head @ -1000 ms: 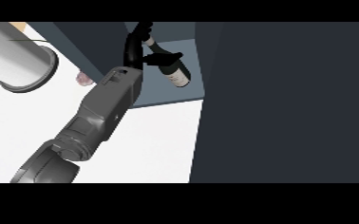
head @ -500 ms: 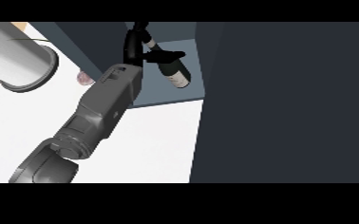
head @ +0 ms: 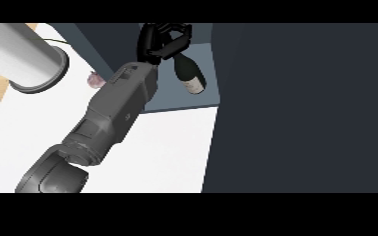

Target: Pick up the wine, place it into the cabinet and close the cabinet

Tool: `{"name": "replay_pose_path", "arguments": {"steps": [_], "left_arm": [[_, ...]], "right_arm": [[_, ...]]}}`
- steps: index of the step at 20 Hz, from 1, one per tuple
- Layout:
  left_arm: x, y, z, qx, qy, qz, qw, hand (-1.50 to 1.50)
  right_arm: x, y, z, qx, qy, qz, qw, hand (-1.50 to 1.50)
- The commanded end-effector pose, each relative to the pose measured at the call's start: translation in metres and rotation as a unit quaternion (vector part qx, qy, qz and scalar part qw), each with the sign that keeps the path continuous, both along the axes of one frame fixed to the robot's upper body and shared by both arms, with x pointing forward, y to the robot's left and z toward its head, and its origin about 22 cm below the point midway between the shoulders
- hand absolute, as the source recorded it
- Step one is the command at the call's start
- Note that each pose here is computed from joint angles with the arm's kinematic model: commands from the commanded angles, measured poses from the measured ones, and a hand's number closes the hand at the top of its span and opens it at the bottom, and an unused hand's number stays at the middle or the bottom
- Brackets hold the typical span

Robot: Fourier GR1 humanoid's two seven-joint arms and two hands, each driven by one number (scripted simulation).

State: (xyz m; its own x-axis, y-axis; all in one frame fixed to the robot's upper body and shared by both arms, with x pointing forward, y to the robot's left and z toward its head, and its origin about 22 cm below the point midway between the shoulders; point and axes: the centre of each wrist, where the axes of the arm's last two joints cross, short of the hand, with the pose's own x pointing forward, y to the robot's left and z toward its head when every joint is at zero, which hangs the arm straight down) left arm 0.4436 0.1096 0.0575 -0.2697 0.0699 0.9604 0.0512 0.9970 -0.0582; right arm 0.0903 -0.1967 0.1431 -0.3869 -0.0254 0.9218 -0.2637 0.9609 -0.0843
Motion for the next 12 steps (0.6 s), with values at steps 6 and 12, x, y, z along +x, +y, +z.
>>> {"name": "replay_pose_path", "arguments": {"steps": [6, 12], "left_arm": [[-0.001, -0.024, 0.011, -0.024, -0.001, -0.050, 0.9984, -1.50], [-0.006, -0.024, 0.002, -0.038, -0.007, -0.055, 0.9978, -1.50]], "right_arm": [[-0.026, -0.012, 0.044, 0.037, 0.011, 0.008, 0.999, -1.50], [-0.030, -0.012, 0.053, 0.030, 0.004, 0.002, 1.000, -1.50]]}}
